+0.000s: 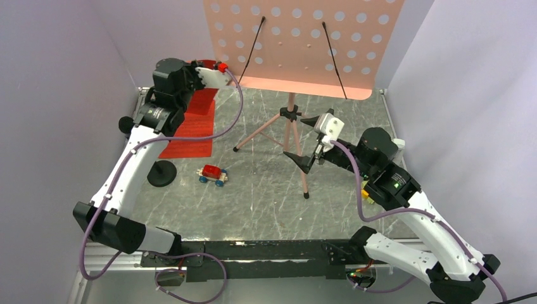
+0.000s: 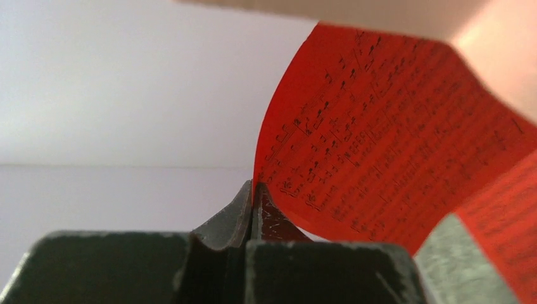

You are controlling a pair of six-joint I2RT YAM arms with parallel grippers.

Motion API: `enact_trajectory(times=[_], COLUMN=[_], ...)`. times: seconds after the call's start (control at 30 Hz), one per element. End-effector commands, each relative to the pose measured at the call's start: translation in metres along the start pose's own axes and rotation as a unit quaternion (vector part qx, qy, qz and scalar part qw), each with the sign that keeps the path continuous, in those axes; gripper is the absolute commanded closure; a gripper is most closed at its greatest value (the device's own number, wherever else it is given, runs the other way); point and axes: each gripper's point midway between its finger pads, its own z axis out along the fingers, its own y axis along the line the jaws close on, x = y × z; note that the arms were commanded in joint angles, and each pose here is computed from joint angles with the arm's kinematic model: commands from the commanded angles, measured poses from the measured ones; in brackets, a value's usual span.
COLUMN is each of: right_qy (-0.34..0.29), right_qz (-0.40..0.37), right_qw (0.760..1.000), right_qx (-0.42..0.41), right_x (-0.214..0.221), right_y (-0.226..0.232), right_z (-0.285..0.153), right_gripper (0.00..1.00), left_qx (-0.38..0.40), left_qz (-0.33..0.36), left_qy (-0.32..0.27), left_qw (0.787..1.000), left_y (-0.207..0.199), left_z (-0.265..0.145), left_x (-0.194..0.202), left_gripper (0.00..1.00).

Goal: Pack up the instrument practice props

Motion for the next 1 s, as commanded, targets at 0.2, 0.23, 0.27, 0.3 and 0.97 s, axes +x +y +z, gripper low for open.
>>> enact_trajectory(times=[0.2, 0.23, 0.27, 0.3, 0.97], right_qy=[0.007, 0.011, 0.012, 0.014, 0.030], right_qz=[0.017, 0.017, 0.016, 0.016, 0.033], right_qw=[1.000, 1.000, 1.000, 1.000, 0.998], right_qx=[-0.006, -0.006, -0.006, -0.006, -0.033], right_x=[0.005, 0.007, 0.007, 0.008, 0.010], right_y=[0.000, -0.001, -0.001, -0.002, 0.000], right_z=[-0.024, -0.025, -0.026, -0.027, -0.014], right_gripper=[0.00, 0.00, 0.00, 0.00, 0.00], left_qx=[0.153, 0.158, 0.158, 0.153, 0.103], left_qz=[-0.129, -0.136, -0.141, -0.147, -0.226], left_qy=[-0.034, -0.032, -0.031, -0.033, -0.060], left_qw=[0.979, 0.977, 0.977, 0.977, 0.967], left_y=[-0.122, -0.127, -0.128, -0.127, -0.090], left_z=[0.004, 0.001, -0.003, -0.006, -0.091], left_x=[-0.007, -0.005, -0.004, -0.003, 0.003], left_gripper=[0.99, 0.99, 0.99, 0.99, 0.99])
